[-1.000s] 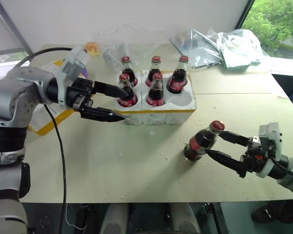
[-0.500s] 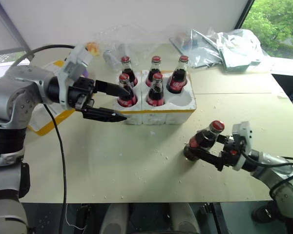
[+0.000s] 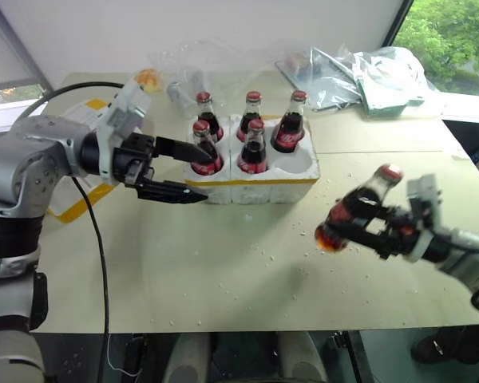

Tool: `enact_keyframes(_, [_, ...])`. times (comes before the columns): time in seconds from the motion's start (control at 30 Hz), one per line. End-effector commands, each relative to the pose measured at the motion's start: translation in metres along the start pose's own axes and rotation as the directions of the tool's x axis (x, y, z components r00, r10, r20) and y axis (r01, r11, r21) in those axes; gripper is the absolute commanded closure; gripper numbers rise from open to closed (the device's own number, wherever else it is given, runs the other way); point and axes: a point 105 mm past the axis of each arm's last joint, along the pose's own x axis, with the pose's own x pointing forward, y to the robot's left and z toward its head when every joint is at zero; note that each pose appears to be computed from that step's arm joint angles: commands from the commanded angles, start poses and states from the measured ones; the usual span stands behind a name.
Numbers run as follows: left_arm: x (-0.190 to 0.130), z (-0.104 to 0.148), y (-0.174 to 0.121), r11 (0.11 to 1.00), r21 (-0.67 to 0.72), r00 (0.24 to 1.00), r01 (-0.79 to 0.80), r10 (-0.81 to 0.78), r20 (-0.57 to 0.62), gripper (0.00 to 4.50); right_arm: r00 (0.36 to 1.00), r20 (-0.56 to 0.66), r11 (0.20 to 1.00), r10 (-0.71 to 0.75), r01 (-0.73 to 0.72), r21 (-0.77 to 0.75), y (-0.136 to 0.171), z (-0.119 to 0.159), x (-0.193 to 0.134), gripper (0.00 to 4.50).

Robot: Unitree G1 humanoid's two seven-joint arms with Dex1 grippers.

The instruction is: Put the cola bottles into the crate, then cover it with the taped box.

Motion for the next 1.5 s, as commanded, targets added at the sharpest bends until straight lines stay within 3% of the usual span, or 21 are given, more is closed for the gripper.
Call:
enact_keyframes(0.03, [-0.007, 0.008, -0.006, 0.998, 0.049, 0.999, -0.033, 0.032, 0.026, 0.00, 0.989, 0.142, 0.993, 0.040, -0.023, -0.120, -0.012, 0.062, 0.006, 1.63])
enact_keyframes(0.13, [-0.008, 0.007, -0.008, 0.997, 0.049, 0.998, -0.059, 0.058, 0.034, 0.00, 0.976, 0.209, 0.987, 0.060, -0.026, -0.161, -0.028, 0.095, 0.029, 1.63])
enact_keyframes(0.23, [-0.008, 0.006, -0.010, 0.996, 0.049, 0.996, -0.077, 0.075, 0.043, 0.00, 0.973, 0.225, 0.985, 0.058, -0.018, -0.174, -0.042, 0.103, 0.053, 1.63])
enact_keyframes(0.43, [-0.013, 0.007, -0.014, 0.989, 0.050, 0.989, -0.138, 0.136, 0.056, 0.00, 0.990, 0.133, 0.984, 0.038, -0.015, -0.175, -0.066, 0.081, 0.094, 1.63])
enact_keyframes(0.8, [-0.022, 0.008, -0.017, 0.976, 0.039, 0.975, -0.212, 0.209, 0.074, 0.00, 0.999, 0.010, 0.984, 0.053, -0.051, -0.170, -0.076, 0.046, 0.106, 1.63])
enact_keyframes(0.87, [-0.023, 0.008, -0.016, 0.975, 0.039, 0.973, -0.220, 0.217, 0.074, 0.00, 0.997, -0.014, 0.985, 0.077, -0.079, -0.153, -0.073, 0.038, 0.108, 0.58])
enact_keyframes(0.93, [-0.023, 0.008, -0.015, 0.973, 0.039, 0.972, -0.226, 0.223, 0.075, 0.00, 0.997, -0.025, 0.985, 0.077, -0.080, -0.151, -0.072, 0.033, 0.111, 0.03])
enact_keyframes(1.17, [-0.031, 0.004, -0.007, 0.947, 0.051, 0.947, -0.317, 0.314, 0.065, 0.00, 0.998, 0.004, 0.981, 0.056, -0.055, -0.187, -0.076, 0.041, 0.109, 0.03])
enact_keyframes(1.23, [-0.045, 0.002, 0.001, 0.904, 0.066, 0.906, -0.422, 0.418, 0.064, 0.00, 0.999, 0.010, 0.976, 0.051, -0.047, -0.213, -0.078, 0.048, 0.098, 0.03])
enact_keyframes(1.37, [-0.093, -0.005, 0.013, 0.713, 0.132, 0.721, -0.689, 0.692, 0.027, 0.00, 1.000, 0.015, 0.963, -0.002, 0.006, -0.268, -0.087, 0.067, 0.064, 0.03])
enact_keyframes(1.43, [-0.120, -0.014, 0.012, 0.594, 0.172, 0.600, -0.786, 0.800, -0.023, 0.00, 0.999, 0.011, 0.956, -0.031, 0.033, -0.293, -0.090, 0.073, 0.044, 0.03])
enact_keyframes(1.5, [-0.153, -0.037, 0.010, 0.443, 0.280, 0.423, -0.852, 0.897, -0.132, 0.00, 0.998, 0.011, 0.948, -0.055, 0.056, -0.314, -0.090, 0.080, 0.026, 0.03])
